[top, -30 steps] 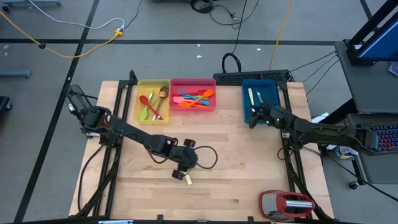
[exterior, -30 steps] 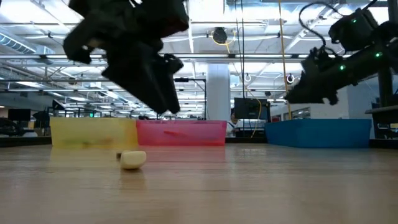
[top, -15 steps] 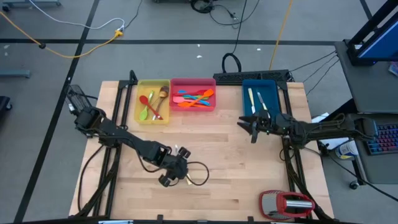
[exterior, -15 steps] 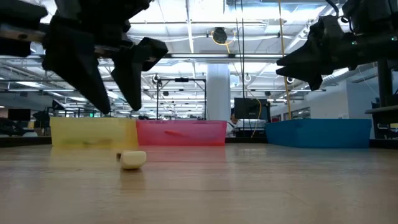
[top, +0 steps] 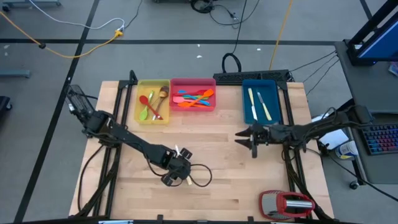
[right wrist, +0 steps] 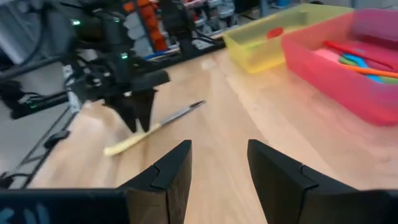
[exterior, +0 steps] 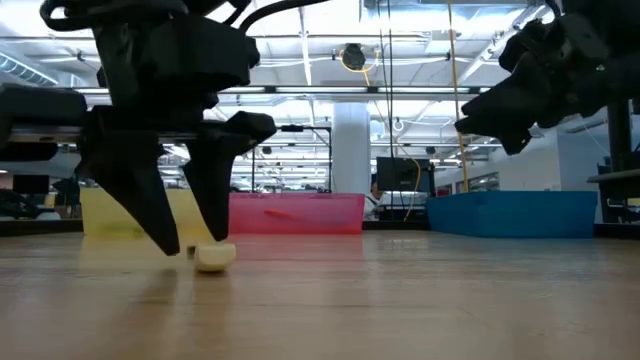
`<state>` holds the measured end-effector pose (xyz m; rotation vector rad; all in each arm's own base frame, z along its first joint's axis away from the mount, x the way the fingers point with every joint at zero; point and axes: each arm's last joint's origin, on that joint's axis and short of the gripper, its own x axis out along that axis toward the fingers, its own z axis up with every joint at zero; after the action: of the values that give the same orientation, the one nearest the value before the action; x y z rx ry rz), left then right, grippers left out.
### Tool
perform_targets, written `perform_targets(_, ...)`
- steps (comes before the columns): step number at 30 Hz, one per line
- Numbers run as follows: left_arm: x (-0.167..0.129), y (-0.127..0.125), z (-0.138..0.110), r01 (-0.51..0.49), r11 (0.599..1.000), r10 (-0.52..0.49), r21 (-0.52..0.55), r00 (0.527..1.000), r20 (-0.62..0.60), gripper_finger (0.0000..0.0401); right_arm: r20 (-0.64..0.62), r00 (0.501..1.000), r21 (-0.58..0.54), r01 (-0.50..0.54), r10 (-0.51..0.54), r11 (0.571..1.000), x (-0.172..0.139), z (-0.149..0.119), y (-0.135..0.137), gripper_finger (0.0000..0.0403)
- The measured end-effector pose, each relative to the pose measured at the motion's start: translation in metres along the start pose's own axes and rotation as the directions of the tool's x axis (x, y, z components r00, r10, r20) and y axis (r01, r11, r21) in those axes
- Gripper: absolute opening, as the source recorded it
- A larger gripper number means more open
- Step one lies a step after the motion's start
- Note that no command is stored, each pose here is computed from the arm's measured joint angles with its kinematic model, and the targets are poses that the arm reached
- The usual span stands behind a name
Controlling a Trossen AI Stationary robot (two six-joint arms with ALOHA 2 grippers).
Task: Pick & Place Kitchen Items
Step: Put the yellow table knife into the blue bin
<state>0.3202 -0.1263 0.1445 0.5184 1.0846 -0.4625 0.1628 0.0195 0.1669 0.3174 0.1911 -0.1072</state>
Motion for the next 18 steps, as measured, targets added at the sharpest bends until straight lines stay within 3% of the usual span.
perform_targets(6, 0.005, 0.004, -0.003, 0.000, 1.000, 0.000, -0.007, 1.000, -0.019, 0.0179, -0.029, 0.999, 0.002, 0.042, -0.042, 0.999, 0.006, -0.008, 0.002, 0.0153)
perform_targets(18, 0.010, 0.021, -0.010, 0.064, 0.996, -0.065, -0.069, 0.998, -0.006, 0.0168, 0.004, 1.000, 0.012, 0.007, -0.007, 1.000, 0.022, -0.016, 0.007, 0.0153)
